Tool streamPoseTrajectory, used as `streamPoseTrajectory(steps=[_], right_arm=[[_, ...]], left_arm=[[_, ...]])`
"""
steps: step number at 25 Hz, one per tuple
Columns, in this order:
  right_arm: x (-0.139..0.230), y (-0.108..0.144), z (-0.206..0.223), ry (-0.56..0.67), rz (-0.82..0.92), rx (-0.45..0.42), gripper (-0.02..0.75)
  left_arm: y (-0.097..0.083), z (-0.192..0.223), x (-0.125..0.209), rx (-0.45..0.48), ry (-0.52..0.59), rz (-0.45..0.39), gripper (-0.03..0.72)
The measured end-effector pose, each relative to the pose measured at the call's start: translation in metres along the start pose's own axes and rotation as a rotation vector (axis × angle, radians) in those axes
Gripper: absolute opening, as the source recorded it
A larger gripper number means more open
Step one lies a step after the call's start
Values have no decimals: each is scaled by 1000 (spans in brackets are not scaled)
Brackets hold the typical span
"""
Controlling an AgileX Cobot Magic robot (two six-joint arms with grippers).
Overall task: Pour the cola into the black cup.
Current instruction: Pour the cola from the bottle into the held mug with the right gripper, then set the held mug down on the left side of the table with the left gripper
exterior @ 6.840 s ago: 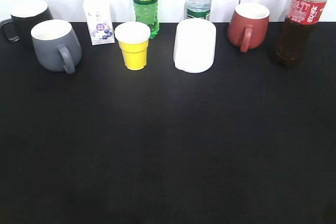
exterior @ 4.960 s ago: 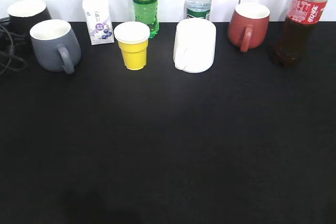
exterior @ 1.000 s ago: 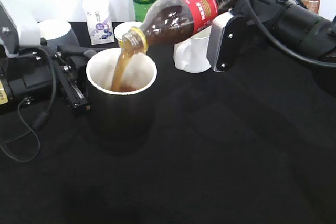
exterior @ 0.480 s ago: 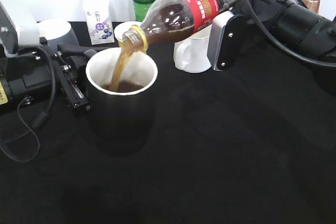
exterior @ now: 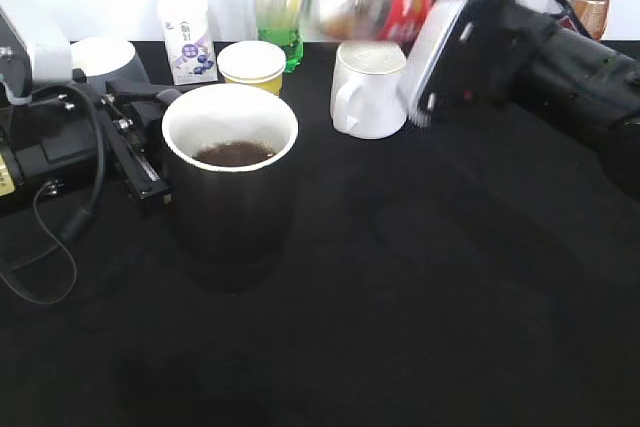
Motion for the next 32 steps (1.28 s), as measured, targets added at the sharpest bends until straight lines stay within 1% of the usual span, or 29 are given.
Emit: streamPoseTrajectory(steps=[2, 4, 5, 6, 7, 9, 11, 12, 13, 16, 17, 18, 19, 21, 24, 26, 28, 30, 32], right_arm=[[0, 0, 0, 8, 323, 7, 370], [1, -1, 0, 13, 746, 18, 370], [1, -1, 0, 12, 906, 19, 370], [1, -1, 0, 13, 1018, 21, 370], [2, -1, 0, 18, 1072, 22, 370], [5, 2, 0, 58, 1117, 19, 370], [11, 4, 0, 107, 1136, 23, 370], [15, 6, -1, 133, 1146, 27, 370], [17, 6, -2, 147, 1143, 37, 370], [23, 5, -4, 183, 1117, 78, 368], [26, 6, -5, 208, 1114, 96, 368], [28, 6, -6, 224, 1111, 106, 368], [30, 5, -6, 230, 1100, 111, 368], [31, 5, -7, 242, 1098, 123, 368], [33, 4, -7, 253, 1108, 139, 368], [36, 3, -8, 271, 1112, 160, 368], [39, 2, -9, 287, 1103, 178, 367], [39, 2, -9, 291, 1088, 178, 367], [39, 2, -9, 291, 1085, 178, 367]], left_arm=[[0, 0, 0, 0, -1, 0, 60], [1, 0, -1, -8, -5, -6, 60], [3, 0, -1, -23, -12, -16, 60], [5, 0, -3, -43, -23, -27, 60], [10, -1, -5, -78, -40, -33, 60], [21, -2, -9, -169, -81, -63, 60], [31, -5, -14, -251, -117, -39, 59], [39, -5, -18, -281, -125, -21, 60], [52, -6, -26, -318, -144, -7, 60], [109, -28, -60, -497, -241, 34, 60], [130, -41, -70, -572, -259, 45, 60], [148, -54, -78, -634, -277, 57, 60], [167, -68, -84, -698, -306, 52, 59], [203, -88, -82, -801, -322, 29, 59], [246, -100, -46, -917, -279, -66, 59], [272, -95, -18, -943, -243, -110, 59], [292, -85, 5, -945, -213, -134, 59], [305, -73, 22, -919, -182, -131, 59], [313, -56, 35, -895, -171, -138, 59]])
Point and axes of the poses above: a point on each arm's last joint axis where the gripper is mounted, z pointing out along that axis toward the gripper, y along the wrist's bending axis when the last joint is at zero, x = y × z, the point moved 3 cm from there along z, pointing out along that axis toward the gripper, and after that the axes turned 9 degrees about -z, right-handed, at the moved point
